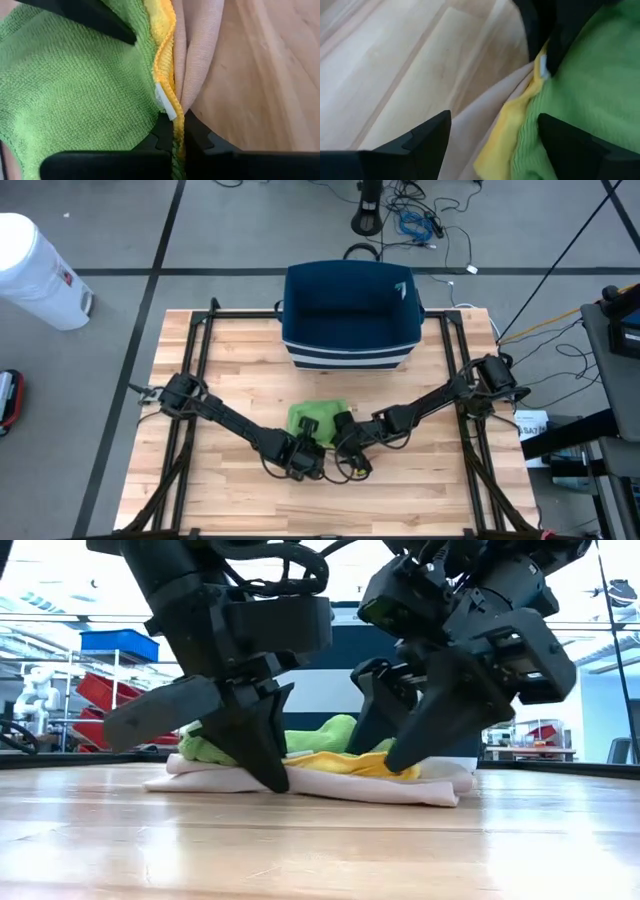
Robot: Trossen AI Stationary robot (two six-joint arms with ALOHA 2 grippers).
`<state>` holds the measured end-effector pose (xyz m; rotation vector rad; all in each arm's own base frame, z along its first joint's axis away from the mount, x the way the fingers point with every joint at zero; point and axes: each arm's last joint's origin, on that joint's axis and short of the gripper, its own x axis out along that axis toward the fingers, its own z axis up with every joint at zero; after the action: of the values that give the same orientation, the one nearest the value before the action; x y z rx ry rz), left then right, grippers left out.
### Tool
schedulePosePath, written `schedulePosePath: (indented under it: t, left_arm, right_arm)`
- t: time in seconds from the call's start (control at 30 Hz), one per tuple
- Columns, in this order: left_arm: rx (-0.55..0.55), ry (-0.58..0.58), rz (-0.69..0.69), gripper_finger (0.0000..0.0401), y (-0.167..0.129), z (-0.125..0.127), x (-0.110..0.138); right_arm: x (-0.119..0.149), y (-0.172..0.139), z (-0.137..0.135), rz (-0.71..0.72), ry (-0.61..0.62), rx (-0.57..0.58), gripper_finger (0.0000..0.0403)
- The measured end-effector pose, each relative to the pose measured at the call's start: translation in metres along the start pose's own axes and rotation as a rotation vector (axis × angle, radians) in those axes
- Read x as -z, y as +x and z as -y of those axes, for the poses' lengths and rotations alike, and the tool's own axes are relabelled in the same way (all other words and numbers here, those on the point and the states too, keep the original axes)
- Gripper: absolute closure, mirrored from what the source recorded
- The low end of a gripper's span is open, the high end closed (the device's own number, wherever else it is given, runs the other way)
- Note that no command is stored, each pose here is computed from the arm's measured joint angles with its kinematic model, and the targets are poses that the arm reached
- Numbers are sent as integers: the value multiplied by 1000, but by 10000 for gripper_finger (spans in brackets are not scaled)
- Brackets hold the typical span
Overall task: Fold towel
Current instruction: Put the stack of folded towels into the laundry organizer
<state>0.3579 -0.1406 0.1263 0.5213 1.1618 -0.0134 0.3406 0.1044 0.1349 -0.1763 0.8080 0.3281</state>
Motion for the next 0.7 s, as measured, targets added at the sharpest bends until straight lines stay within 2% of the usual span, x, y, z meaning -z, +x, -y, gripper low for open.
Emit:
schedulePosePath:
  t: [0.43,0.7]
  left_arm:
    - [-3,-81,24,389,4,-10,-3]
    - [-3,-140,49,389,7,-17,-5]
  right_arm:
    - [-4,-1,-6,21,25,184,115]
    - [-3,-1,-4,13,38,241,115]
